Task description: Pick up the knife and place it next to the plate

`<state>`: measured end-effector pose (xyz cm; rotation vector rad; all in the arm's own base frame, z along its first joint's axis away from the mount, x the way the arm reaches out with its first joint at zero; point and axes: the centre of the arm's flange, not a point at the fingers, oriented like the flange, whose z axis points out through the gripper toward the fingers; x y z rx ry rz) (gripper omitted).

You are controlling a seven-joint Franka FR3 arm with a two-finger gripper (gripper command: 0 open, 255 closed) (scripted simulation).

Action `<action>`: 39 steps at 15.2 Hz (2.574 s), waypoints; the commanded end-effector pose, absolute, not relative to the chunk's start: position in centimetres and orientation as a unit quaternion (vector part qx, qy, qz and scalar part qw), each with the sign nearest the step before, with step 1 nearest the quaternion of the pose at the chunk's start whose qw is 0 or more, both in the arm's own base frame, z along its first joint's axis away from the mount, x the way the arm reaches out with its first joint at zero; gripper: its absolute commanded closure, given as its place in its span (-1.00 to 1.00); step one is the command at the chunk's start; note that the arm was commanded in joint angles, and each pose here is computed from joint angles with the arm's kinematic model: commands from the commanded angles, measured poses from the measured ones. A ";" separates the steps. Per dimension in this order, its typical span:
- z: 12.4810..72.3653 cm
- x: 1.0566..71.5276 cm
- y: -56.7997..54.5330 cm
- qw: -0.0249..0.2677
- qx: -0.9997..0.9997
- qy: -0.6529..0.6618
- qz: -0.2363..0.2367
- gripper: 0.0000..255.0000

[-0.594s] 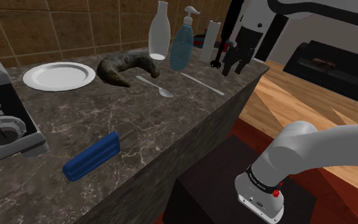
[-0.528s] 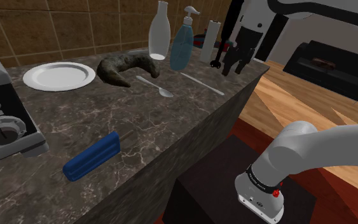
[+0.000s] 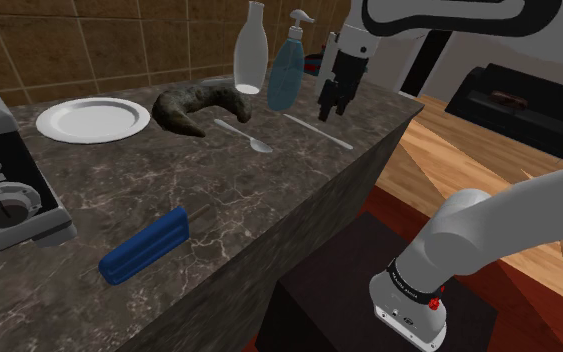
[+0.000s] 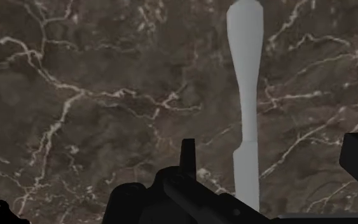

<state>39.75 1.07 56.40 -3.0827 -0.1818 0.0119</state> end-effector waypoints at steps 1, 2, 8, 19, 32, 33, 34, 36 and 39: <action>55.9 40.9 1.5 0.025 -0.997 -0.073 0.005 -1.00; 55.3 40.9 1.5 0.025 -0.997 -0.073 0.005 -1.00; 51.9 40.9 1.7 0.025 -0.997 -0.073 0.005 -1.00; 51.9 40.9 1.7 0.025 -0.997 -0.073 0.005 1.00; 55.0 40.9 1.7 0.025 -0.997 -0.073 0.005 1.00; 55.6 40.9 1.7 0.025 -0.997 -0.073 0.005 1.00; 56.1 40.9 1.7 0.025 -0.997 -0.073 0.005 1.00; 57.1 40.9 1.7 0.025 -0.997 -0.073 0.005 1.00; 58.7 40.9 1.7 0.025 -0.997 -0.073 0.005 1.00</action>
